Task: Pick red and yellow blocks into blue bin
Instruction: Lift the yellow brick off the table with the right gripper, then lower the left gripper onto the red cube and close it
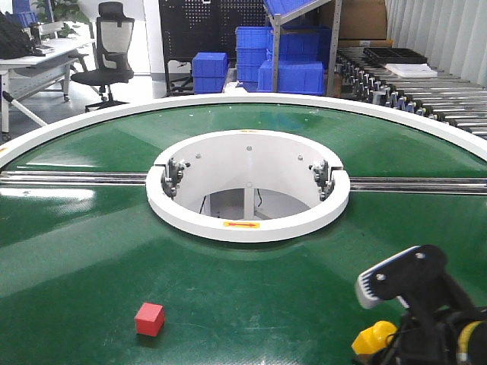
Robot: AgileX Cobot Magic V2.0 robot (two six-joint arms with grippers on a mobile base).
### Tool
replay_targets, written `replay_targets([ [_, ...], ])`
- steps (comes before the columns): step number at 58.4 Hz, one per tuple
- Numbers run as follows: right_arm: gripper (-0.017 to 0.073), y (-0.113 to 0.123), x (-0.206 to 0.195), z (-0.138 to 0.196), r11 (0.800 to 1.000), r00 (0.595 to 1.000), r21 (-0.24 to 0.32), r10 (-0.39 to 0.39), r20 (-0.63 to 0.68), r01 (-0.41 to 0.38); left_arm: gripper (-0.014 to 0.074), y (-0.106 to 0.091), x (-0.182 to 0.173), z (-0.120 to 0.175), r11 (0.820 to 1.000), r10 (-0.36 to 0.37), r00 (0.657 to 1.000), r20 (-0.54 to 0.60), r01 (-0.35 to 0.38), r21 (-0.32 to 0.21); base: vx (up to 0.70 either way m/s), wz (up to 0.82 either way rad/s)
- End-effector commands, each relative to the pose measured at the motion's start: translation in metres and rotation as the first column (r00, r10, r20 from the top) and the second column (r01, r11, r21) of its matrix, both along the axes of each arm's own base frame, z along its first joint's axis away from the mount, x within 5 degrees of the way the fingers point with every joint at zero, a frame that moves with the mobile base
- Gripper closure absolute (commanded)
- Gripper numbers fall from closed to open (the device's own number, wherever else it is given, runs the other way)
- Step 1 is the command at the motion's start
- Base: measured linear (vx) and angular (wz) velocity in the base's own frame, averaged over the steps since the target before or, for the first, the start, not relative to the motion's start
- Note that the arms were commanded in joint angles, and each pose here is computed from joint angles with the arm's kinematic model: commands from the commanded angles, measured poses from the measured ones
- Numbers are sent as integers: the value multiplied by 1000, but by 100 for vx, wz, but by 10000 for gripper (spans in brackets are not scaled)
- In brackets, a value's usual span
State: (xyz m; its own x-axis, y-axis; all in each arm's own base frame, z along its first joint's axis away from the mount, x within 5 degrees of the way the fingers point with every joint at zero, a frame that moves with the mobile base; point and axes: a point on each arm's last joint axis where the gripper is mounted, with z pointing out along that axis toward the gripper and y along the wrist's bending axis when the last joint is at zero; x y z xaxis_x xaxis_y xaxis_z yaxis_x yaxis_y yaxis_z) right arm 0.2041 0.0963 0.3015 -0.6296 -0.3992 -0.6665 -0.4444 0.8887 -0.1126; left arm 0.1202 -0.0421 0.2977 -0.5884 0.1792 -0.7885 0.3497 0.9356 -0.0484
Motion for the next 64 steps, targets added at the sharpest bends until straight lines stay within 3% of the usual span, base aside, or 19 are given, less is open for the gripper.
replay_targets([
  [1,335,-2,-3,21,999,994,32,14,107,-17,-64,-10,17,14,999,-44,999,23,45,-9,0,0],
  [15,335,-3,-5,23,999,993,37,13,116,-18,-85,-33,86,7,994,-73,990,-121,83,76,0,0],
  [34,335,-3,-5,23,999,993,36,13,115,-17,-85,-65,192,-20,988,-57,965,-256,91,124,0,0],
  [50,335,-3,-5,23,999,993,36,13,115,-17,-83,-80,265,-47,987,57,944,-324,-4,161,0,0],
  [64,335,-3,-5,23,999,993,36,13,114,-17,-64,-91,301,-69,987,71,940,-333,-19,158,0,0],
])
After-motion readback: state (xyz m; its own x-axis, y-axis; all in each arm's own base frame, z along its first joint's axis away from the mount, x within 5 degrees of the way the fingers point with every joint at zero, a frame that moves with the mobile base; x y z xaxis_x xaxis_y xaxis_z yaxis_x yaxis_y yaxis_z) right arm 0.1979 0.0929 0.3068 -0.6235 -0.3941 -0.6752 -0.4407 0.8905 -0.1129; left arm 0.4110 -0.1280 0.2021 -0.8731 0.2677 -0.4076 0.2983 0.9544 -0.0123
